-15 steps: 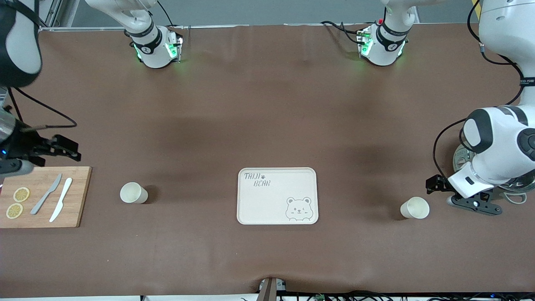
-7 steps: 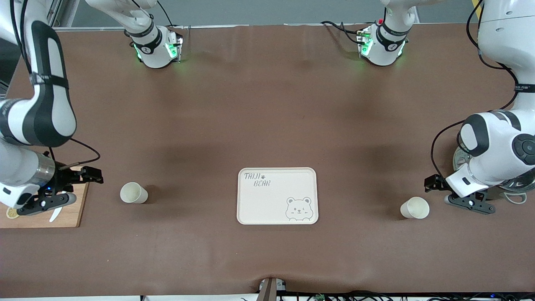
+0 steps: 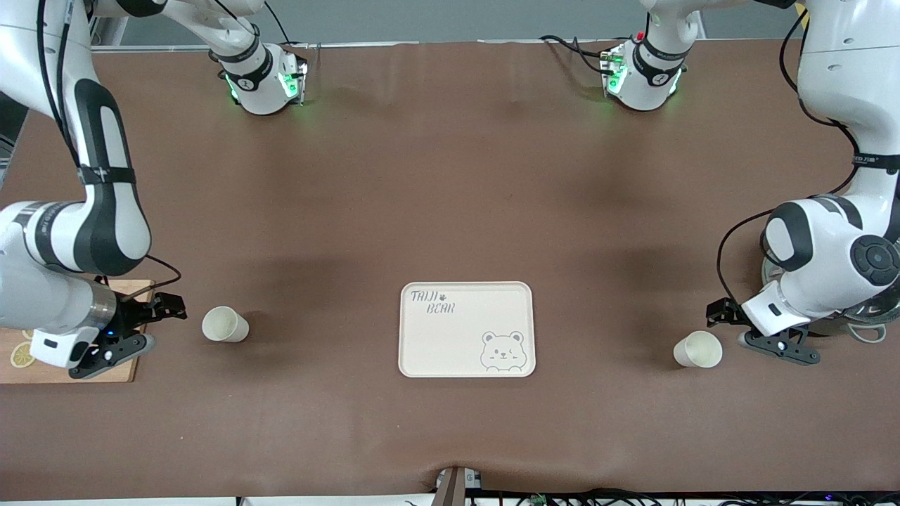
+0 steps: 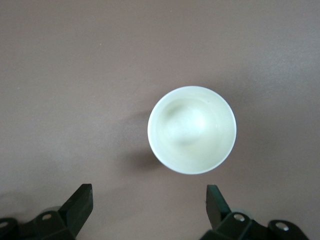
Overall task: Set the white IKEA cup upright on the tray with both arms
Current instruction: 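Reach the left gripper to one white cup while the right gripper reaches the other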
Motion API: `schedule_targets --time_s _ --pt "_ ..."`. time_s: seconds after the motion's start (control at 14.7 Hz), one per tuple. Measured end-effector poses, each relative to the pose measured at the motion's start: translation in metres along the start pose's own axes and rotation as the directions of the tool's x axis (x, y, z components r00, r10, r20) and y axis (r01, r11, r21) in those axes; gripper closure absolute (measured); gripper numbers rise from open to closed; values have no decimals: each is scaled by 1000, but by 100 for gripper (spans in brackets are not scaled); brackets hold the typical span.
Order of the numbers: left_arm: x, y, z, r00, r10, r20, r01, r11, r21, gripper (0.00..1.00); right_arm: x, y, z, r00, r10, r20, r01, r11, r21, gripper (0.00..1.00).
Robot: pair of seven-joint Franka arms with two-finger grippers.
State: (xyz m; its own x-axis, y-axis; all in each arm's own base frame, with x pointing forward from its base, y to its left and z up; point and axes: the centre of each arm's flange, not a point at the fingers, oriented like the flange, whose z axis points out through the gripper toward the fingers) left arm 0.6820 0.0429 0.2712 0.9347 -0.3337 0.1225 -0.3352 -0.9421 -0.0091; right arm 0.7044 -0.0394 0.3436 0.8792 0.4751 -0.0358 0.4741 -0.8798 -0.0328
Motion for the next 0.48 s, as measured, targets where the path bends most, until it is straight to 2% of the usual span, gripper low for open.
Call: schedule_targets --time_s 0.48 --pt "16 -6 9 1000 3 -18 -3 1000 6 0 8 -1 49 995 -97 22 97 995 18 0"
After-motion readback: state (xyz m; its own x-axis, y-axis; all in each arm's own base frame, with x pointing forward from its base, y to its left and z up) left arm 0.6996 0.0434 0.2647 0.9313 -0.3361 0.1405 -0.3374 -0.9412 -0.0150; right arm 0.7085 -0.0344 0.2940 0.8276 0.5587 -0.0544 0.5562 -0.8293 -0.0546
